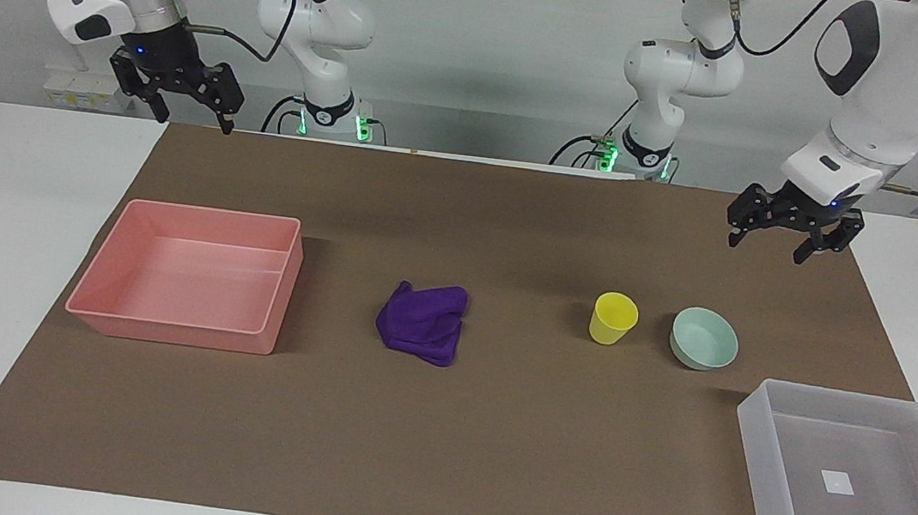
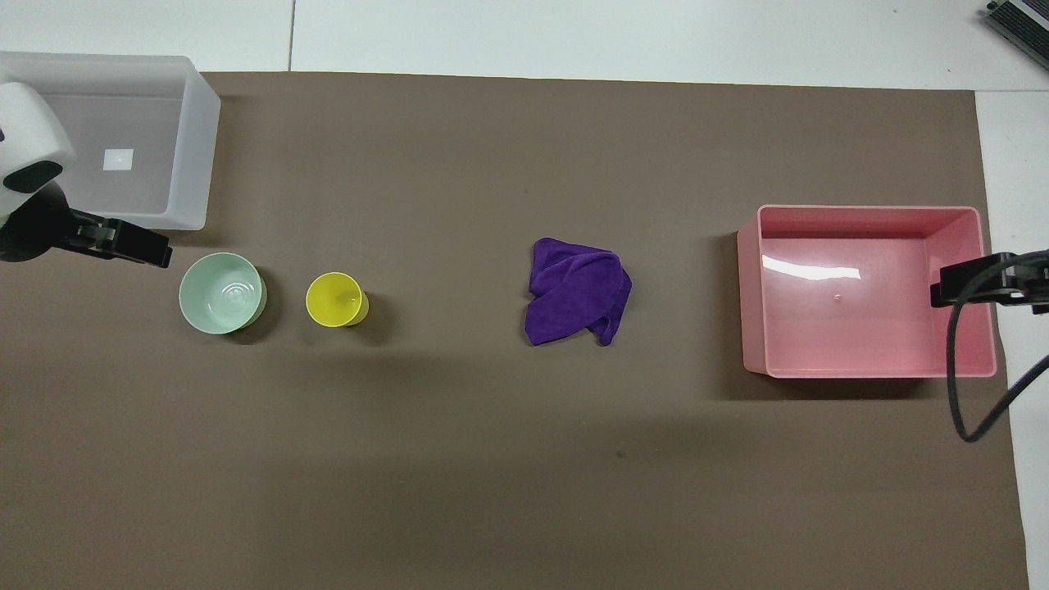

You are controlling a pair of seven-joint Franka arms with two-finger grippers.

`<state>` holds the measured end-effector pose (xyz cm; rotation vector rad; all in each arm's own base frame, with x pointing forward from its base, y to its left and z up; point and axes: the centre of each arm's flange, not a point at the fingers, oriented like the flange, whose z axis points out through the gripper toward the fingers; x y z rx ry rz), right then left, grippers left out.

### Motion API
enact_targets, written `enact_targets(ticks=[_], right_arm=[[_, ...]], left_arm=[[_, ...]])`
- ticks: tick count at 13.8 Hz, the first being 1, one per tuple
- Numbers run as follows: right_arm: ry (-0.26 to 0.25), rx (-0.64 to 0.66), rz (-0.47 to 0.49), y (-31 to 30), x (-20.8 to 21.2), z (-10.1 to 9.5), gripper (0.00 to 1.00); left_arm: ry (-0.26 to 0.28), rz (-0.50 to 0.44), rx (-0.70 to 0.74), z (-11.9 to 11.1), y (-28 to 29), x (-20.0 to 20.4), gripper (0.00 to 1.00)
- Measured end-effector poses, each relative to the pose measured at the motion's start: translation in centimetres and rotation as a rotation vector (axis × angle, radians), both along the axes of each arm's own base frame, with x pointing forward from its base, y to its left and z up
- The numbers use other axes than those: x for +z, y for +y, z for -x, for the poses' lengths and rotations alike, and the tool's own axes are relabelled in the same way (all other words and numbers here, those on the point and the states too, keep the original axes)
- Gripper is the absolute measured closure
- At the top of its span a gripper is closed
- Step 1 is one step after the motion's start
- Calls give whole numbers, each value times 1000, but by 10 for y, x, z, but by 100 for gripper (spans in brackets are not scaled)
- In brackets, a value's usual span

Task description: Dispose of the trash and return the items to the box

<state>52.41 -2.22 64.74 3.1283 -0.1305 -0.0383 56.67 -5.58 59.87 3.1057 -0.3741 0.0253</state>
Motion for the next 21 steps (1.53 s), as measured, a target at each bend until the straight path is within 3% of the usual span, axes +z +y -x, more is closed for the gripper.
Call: enact_targets(ticks=[7,15,18,21], right_arm=[[5,0,0,0,-2,0,0],[-1,4,0,2,-3,0,0],[-14,4,1,2,-2,-2,0],[-88,29,1,18,-13,-15,0]], left_arm=[[-38,4,1,-4,0,3,0],[-35,3,12,-6,6,-11,0],[-60,4,39,-12,21,-36,0],[-92,4,78,-16,42,-91,0]])
